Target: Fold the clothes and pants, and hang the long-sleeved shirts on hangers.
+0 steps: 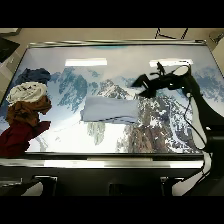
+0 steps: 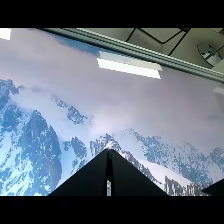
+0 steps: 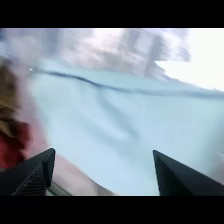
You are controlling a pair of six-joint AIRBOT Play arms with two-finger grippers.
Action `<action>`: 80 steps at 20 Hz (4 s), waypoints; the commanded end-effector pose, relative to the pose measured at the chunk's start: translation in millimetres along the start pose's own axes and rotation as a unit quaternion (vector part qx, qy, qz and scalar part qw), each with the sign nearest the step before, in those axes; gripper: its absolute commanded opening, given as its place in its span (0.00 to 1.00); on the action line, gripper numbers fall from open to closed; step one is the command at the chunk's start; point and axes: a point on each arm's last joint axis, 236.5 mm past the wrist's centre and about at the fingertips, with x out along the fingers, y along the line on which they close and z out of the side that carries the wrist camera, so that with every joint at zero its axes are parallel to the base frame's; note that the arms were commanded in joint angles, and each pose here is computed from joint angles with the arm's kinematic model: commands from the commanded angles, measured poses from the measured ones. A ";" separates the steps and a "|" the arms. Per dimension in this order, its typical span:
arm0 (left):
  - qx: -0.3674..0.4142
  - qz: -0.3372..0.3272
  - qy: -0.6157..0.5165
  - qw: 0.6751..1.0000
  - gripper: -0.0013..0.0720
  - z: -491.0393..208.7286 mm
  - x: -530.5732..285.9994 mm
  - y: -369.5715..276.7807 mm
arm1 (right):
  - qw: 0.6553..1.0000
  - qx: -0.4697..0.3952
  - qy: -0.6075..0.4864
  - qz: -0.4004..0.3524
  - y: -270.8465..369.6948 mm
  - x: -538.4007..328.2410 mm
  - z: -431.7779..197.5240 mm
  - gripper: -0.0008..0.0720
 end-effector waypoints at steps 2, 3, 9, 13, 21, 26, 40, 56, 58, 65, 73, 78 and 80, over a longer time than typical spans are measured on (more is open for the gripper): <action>0.008 -0.010 0.005 1.000 0.05 -4.2 2.2 -10.7 | 0.983 0.063 0.085 -0.148 -111.3 -19.8 -50.0 0.93; 0.008 -0.012 0.006 1.000 0.05 -4.9 2.7 -12.5 | 0.985 0.053 0.090 -0.136 -111.5 -3.9 -56.8 0.93; 0.016 -0.030 0.016 0.999 0.05 -12.7 7.2 -30.2 | 0.994 0.036 0.102 -0.025 -75.0 63.3 -68.7 0.87; 0.020 -0.038 0.020 0.999 0.05 -16.3 9.0 -38.1 | 0.992 0.030 0.123 0.010 -54.4 69.4 -79.2 0.22; 0.019 -0.038 0.021 0.999 0.05 -16.8 10.2 -37.6 | 0.994 -0.049 -0.034 0.090 33.1 -93.3 18.4 0.07; 0.019 -0.038 0.021 0.999 0.05 -16.8 10.2 -37.6 | 0.980 0.017 -0.191 0.042 -26.7 -240.1 74.0 0.07; 0.014 -0.037 0.025 0.999 0.05 -18.3 12.9 -35.8 | 0.849 0.410 -0.247 -0.224 -345.9 -425.4 -98.3 0.07; 0.011 -0.036 0.044 0.998 0.05 -27.3 18.4 -32.3 | 0.779 0.490 -0.136 -0.367 -390.6 -328.9 -256.1 0.07; 0.011 -0.036 0.044 0.998 0.05 -27.3 18.4 -32.3 | 0.777 0.490 -0.134 -0.371 -391.4 -330.0 -257.6 0.08; 0.011 -0.036 0.040 0.999 0.05 -25.5 18.6 -32.2 | 0.776 0.516 -0.124 -0.340 -381.6 -314.5 -259.3 0.78; 0.016 -0.036 0.030 0.999 0.05 -21.1 25.5 -29.9 | 0.834 0.397 -0.200 -0.326 -280.3 -428.4 -190.3 0.85; 0.170 0.225 0.109 0.953 0.04 -59.0 50.7 69.3 | 0.824 0.056 -0.450 -0.340 -108.3 -499.8 -16.1 0.85; 0.164 0.279 0.213 0.922 0.24 -110.0 58.7 103.2 | 0.865 0.006 -0.385 -0.322 -70.0 -428.1 3.4 0.88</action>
